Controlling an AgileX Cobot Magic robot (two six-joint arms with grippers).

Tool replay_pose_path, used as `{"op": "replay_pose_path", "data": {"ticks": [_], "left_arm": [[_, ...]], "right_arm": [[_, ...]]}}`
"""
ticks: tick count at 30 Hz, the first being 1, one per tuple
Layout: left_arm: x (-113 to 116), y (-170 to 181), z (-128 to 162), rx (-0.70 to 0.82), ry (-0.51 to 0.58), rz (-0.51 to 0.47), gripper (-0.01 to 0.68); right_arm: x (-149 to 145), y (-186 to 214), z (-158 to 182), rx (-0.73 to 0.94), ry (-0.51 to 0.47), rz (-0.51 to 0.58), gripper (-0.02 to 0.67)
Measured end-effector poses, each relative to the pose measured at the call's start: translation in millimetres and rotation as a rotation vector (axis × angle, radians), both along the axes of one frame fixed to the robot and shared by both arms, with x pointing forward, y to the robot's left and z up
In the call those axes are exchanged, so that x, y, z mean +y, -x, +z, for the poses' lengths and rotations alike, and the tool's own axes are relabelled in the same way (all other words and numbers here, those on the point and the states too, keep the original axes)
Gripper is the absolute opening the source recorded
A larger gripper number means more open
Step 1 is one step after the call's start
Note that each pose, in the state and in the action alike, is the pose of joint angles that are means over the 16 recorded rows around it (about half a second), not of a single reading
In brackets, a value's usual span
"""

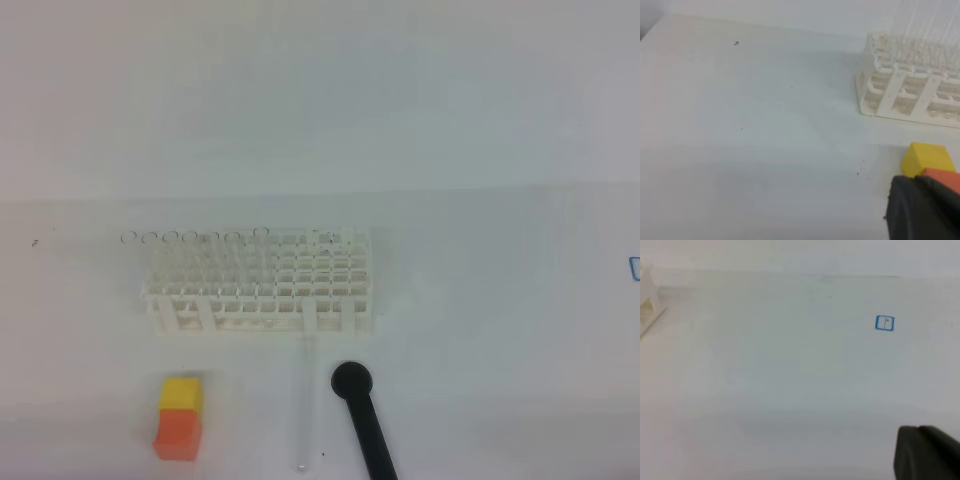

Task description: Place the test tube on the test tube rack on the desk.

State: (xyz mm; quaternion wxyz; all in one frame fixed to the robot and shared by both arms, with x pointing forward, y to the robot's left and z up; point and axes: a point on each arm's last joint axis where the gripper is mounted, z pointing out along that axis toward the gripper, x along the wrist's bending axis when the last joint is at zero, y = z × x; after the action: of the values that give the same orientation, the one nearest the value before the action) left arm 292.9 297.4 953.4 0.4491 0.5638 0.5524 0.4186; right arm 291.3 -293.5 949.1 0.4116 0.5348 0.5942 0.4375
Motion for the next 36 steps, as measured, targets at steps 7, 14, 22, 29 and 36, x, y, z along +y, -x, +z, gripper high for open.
{"op": "replay_pose_path", "data": {"ticks": [7, 14, 22, 29, 36], "left_arm": [[0.0, 0.3, 0.6, -0.006, -0.001, 0.000, -0.001], [0.0, 0.4, 3.0, -0.013, -0.004, -0.001, -0.001], [0.0, 0.3, 4.9, -0.016, -0.006, -0.001, -0.001], [0.0, 0.3, 4.8, -0.015, -0.006, -0.001, -0.001], [-0.4, 0.4, 4.5, -0.011, -0.005, -0.009, -0.001]], "right_arm": [[0.0, 0.0, 0.0, 0.000, 0.000, 0.000, -0.001], [0.0, 0.0, 0.0, 0.000, 0.000, 0.000, -0.001], [0.0, 0.0, 0.0, 0.000, 0.000, 0.000, -0.001], [0.0, 0.0, 0.0, 0.000, 0.000, 0.000, -0.001], [0.0, 0.0, 0.0, 0.000, 0.000, 0.000, -0.001]]}}
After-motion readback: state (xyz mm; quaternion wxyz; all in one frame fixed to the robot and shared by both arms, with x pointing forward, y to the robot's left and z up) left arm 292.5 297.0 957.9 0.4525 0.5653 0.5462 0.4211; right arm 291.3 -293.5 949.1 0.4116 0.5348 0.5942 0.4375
